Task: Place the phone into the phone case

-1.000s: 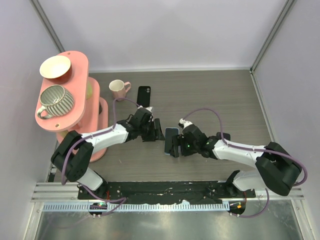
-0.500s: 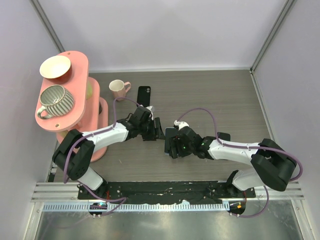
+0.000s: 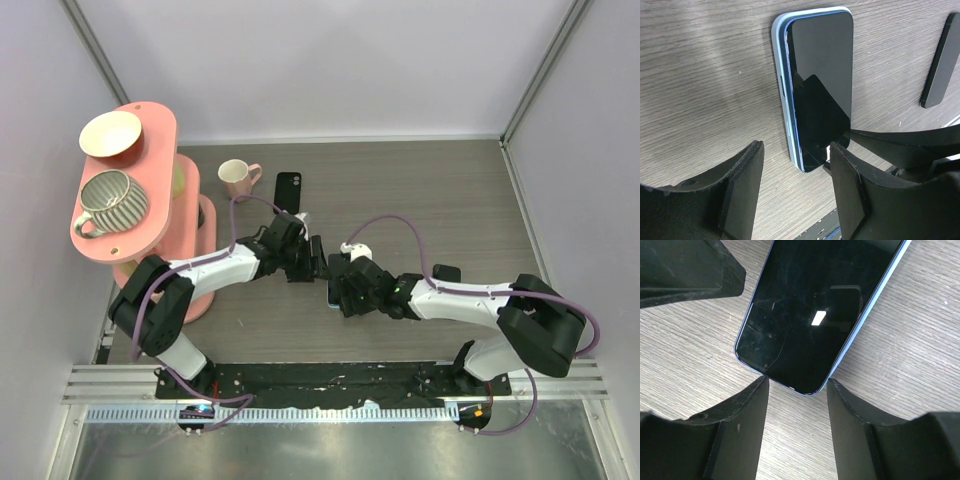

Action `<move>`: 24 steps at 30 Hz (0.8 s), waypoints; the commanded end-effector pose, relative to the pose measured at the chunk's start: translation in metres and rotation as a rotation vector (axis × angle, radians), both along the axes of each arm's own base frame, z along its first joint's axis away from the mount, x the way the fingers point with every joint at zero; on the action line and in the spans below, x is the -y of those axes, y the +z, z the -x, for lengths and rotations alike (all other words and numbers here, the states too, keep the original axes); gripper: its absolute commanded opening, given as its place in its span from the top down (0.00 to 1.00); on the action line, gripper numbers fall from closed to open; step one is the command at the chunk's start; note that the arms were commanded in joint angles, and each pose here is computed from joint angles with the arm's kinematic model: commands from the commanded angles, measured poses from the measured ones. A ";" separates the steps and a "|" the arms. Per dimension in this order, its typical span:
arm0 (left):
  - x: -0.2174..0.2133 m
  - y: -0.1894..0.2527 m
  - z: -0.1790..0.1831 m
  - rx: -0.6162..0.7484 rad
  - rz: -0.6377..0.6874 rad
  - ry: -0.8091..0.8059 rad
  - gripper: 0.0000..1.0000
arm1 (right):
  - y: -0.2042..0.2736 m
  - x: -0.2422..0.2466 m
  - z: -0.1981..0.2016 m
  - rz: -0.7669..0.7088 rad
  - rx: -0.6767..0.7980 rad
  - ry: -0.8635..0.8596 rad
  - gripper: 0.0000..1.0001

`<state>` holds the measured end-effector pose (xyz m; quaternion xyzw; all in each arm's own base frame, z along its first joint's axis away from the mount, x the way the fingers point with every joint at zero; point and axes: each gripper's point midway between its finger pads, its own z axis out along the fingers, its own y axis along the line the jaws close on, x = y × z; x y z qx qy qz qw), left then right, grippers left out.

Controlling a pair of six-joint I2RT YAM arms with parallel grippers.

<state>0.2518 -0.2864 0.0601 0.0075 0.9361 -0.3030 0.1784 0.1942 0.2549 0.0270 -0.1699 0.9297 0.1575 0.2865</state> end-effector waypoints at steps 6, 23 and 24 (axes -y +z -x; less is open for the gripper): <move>0.013 0.007 -0.005 0.018 0.066 -0.017 0.44 | 0.024 0.005 -0.019 -0.019 0.073 -0.142 0.54; 0.015 -0.008 -0.011 0.018 0.040 -0.027 0.51 | 0.042 0.018 -0.042 -0.038 0.072 -0.241 0.50; 0.015 -0.009 -0.012 0.016 0.040 -0.028 0.53 | 0.043 0.018 -0.046 -0.037 0.076 -0.247 0.51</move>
